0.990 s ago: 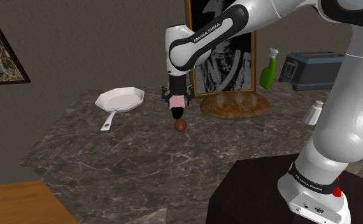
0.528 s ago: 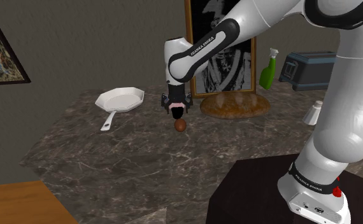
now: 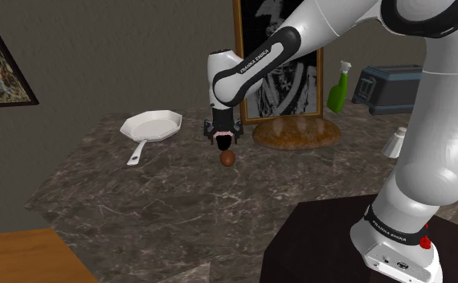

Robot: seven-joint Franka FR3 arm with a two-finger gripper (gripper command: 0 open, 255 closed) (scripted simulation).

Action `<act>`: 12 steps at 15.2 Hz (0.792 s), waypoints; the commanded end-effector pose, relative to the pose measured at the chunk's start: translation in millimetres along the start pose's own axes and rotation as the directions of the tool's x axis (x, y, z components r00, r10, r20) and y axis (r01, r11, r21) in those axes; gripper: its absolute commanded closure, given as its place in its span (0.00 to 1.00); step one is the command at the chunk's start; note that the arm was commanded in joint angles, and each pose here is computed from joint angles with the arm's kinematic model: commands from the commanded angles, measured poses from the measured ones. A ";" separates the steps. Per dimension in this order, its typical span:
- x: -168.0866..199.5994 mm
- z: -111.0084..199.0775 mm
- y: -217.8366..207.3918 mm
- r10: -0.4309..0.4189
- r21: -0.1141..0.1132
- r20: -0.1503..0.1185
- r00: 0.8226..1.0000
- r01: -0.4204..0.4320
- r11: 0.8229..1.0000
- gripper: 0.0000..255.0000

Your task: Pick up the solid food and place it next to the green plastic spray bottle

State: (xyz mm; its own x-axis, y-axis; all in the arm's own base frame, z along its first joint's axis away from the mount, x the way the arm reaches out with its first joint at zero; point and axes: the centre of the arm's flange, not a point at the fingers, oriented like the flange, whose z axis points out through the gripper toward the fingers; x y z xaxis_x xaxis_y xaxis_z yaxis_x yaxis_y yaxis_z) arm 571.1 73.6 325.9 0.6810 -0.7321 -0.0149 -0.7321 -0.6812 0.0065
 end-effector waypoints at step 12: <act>-0.2 -10.5 0.1 0.000 0.000 0.000 1.000 0.000 1.000 1.00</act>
State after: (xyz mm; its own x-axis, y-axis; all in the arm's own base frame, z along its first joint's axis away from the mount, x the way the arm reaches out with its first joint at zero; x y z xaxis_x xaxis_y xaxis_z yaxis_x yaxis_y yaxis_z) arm 570.9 73.1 332.6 0.6811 -0.7320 -0.0149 -0.7320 -0.6813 0.0064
